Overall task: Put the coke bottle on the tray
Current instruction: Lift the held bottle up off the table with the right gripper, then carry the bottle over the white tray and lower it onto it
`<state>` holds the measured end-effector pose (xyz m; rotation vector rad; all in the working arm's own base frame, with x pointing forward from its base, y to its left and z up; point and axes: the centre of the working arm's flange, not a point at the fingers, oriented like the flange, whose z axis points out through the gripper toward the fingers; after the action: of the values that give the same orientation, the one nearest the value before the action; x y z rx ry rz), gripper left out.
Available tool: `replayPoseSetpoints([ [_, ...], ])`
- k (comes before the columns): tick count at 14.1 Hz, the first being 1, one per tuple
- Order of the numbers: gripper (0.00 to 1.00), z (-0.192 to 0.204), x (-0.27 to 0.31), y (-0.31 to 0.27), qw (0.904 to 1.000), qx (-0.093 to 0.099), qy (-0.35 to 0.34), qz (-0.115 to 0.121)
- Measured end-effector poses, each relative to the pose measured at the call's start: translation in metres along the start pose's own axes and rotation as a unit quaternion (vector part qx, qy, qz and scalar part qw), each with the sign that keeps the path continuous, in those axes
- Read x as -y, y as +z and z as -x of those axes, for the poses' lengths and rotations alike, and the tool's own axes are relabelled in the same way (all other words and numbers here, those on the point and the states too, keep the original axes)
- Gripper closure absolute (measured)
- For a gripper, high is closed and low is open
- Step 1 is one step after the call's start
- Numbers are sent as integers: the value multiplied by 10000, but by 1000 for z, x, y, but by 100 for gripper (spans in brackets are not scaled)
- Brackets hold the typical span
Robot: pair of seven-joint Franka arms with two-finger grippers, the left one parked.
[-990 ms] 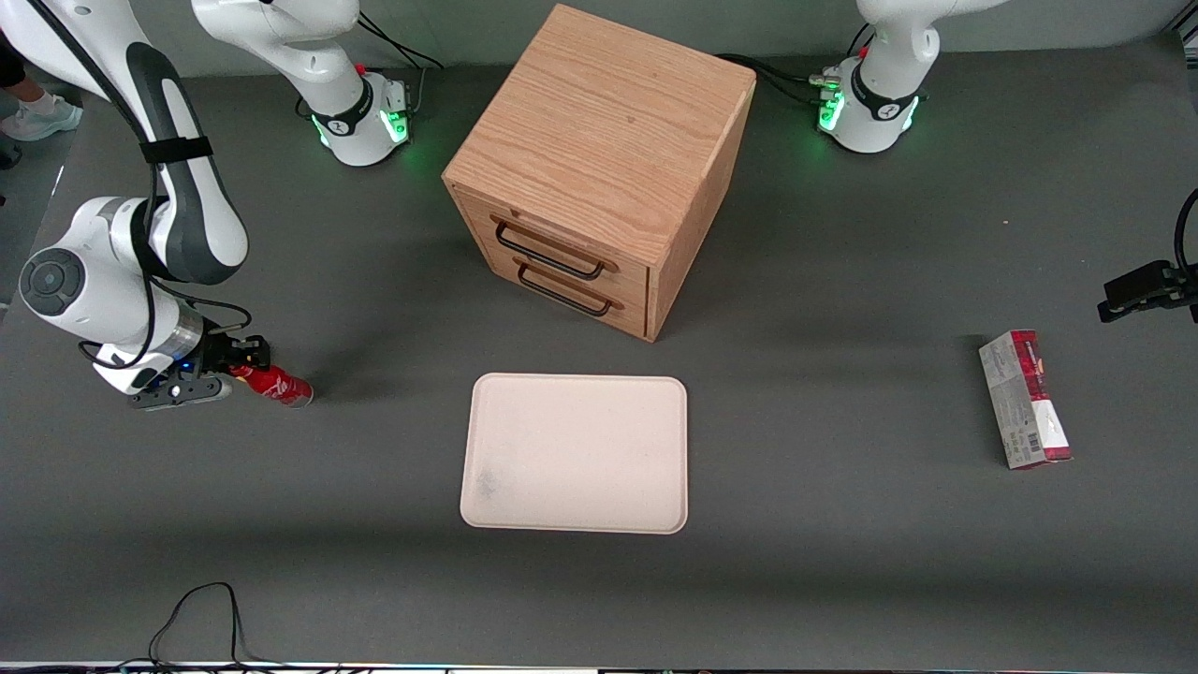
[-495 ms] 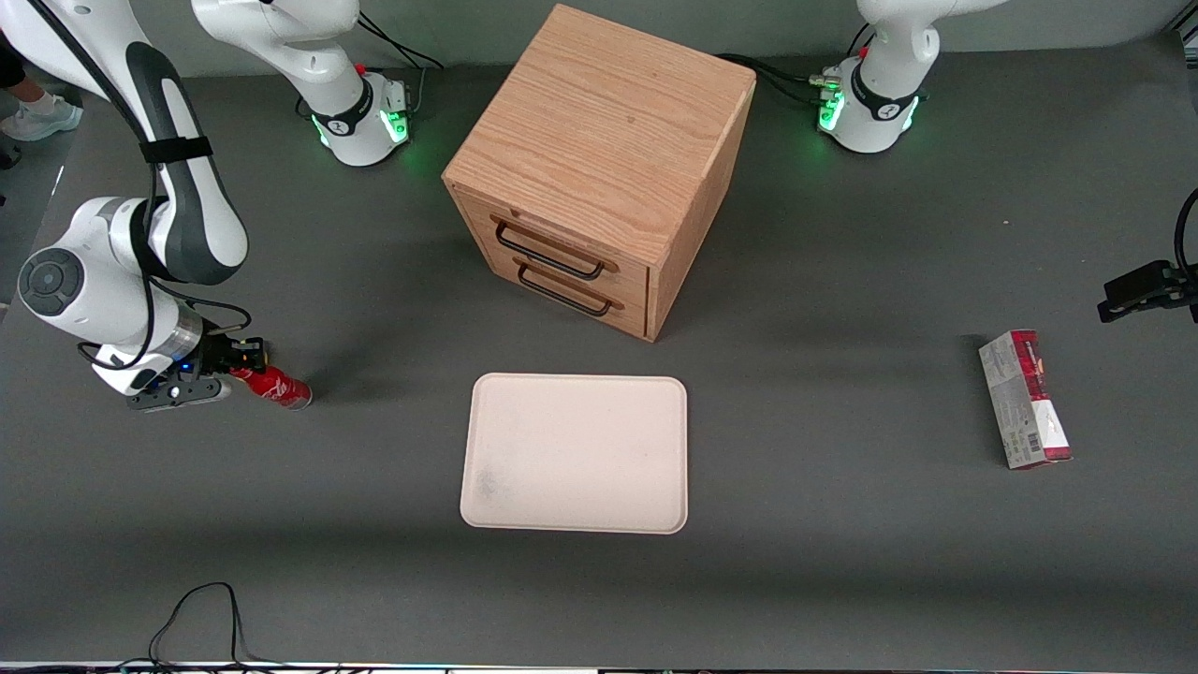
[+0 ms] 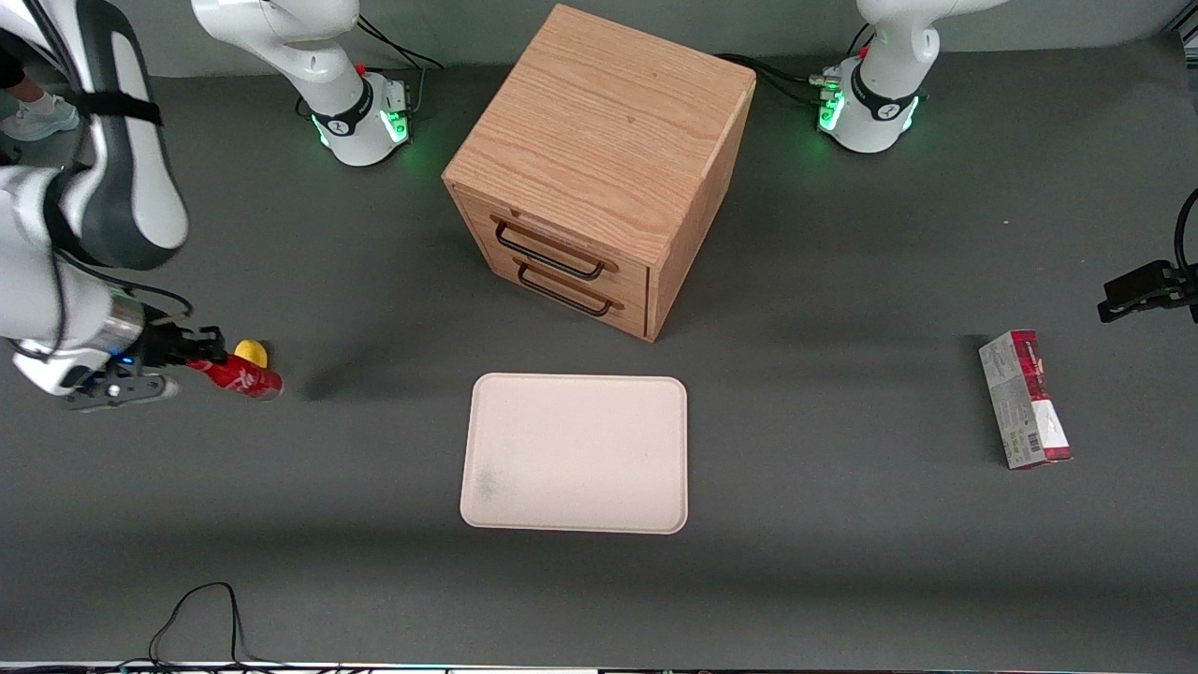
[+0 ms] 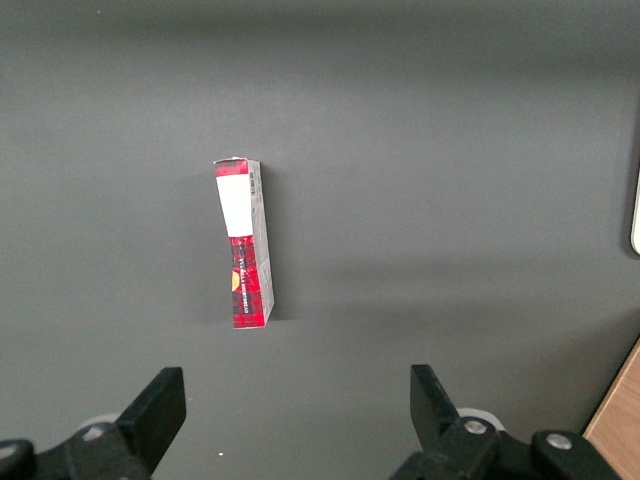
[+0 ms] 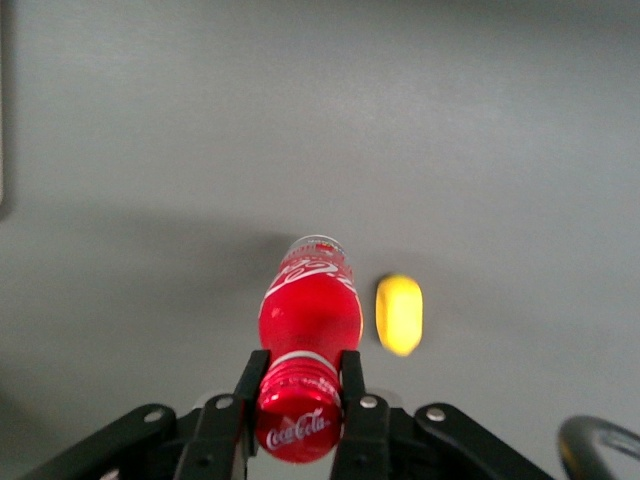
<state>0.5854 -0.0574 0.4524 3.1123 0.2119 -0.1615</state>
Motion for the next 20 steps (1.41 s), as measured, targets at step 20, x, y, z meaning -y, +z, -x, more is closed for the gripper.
replayPoseSetpoints([
  [20, 67, -81, 178, -156, 9955, -422, -793, -306],
])
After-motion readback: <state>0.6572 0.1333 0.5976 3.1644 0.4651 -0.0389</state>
